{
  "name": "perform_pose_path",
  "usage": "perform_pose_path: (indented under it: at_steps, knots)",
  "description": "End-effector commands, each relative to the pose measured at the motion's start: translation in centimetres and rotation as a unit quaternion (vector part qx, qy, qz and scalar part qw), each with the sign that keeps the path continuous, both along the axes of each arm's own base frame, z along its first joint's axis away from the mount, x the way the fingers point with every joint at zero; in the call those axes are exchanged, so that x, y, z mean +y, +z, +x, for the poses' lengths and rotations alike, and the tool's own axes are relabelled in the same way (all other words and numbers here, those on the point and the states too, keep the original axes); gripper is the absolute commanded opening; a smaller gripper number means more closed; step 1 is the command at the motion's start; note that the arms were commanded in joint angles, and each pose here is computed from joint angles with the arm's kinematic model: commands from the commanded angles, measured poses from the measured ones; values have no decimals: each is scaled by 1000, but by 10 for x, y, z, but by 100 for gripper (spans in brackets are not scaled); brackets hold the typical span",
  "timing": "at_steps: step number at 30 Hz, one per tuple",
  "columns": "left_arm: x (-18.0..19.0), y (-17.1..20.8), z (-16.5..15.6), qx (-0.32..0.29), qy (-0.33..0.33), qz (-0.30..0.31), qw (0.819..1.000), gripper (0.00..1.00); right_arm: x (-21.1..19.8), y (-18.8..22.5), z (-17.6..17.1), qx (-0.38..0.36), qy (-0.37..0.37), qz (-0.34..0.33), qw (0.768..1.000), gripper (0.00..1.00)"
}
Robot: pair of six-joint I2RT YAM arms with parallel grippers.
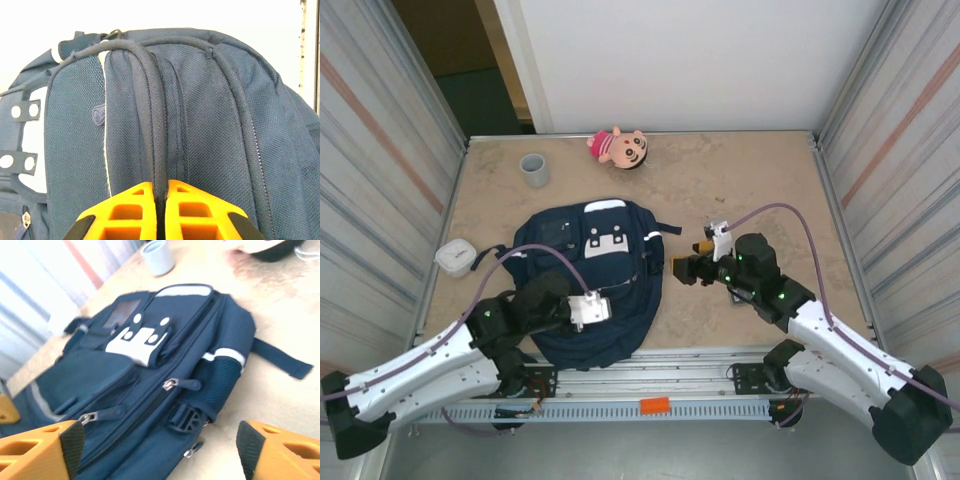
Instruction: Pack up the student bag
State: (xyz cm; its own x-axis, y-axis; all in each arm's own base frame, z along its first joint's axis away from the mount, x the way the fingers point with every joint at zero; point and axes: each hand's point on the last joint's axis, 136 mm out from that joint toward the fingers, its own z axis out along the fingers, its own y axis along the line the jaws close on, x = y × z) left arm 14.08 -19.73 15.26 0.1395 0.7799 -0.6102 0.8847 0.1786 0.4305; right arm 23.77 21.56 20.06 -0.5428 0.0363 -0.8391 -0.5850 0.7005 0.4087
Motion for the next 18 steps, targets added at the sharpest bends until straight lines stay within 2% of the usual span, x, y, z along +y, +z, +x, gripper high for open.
perform_pose_path:
  at_steps: [1, 5, 11, 14, 18]
  knots:
    - [-15, 32, -8, -14, -33, -90, 995, 0, 4, 12, 2, -11, 26, 30, 999, 88]
    - [-18, 45, -16, -28, -65, -131, 989, 0, 23, 8, -15, -67, 134, -4, 989, 87]
    - [-17, 42, -22, -28, -85, -125, 988, 0, 43, 0, -44, -132, 253, -54, 957, 85]
    - [-19, 41, -23, -30, -91, -123, 988, 0, 52, -9, -54, -143, 302, -77, 939, 82]
    - [-20, 39, -23, -25, -93, -119, 988, 0, 64, -21, -53, -163, 331, -100, 924, 80]
